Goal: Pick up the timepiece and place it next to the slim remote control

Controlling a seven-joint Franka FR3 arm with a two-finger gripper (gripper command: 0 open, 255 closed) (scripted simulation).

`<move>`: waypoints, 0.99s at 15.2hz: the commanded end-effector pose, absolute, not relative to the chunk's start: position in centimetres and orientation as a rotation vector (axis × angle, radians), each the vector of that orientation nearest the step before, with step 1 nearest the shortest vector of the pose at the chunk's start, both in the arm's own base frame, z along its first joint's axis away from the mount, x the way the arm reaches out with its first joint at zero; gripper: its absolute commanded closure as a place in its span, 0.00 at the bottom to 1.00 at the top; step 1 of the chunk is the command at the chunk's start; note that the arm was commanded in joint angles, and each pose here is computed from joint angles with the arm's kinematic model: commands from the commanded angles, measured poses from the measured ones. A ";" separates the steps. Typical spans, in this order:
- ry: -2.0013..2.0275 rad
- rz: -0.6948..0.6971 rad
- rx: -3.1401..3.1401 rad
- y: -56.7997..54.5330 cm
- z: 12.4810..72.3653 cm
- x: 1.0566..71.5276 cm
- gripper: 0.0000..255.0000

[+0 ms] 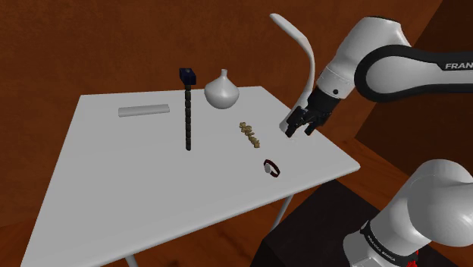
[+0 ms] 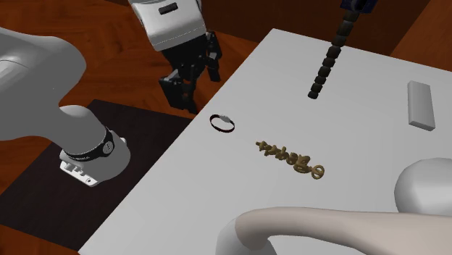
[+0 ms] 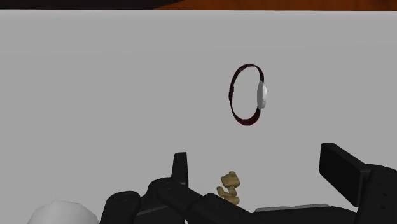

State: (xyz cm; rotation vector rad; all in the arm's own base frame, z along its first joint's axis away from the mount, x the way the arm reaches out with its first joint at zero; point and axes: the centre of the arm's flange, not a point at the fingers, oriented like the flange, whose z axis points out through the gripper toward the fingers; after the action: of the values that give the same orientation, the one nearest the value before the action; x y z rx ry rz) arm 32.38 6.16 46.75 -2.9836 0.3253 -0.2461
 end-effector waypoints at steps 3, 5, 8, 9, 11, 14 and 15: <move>0.368 -0.259 -2.946 8.7 42.2 32.7 0.00; 0.387 -0.263 -2.929 10.0 40.0 33.0 0.00; 0.401 -0.266 -2.916 11.1 37.9 33.2 0.00; 0.401 -0.266 -2.916 11.2 37.4 33.4 0.00; 0.401 -0.266 -2.916 11.3 36.4 33.6 0.00; 0.401 -0.266 -2.916 11.6 34.8 33.9 0.00; 0.401 -0.266 -2.916 11.6 34.6 33.9 0.00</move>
State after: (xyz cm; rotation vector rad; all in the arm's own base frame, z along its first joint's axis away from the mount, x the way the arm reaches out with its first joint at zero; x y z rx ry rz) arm 33.85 11.55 34.98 -2.9159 0.4007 -0.2653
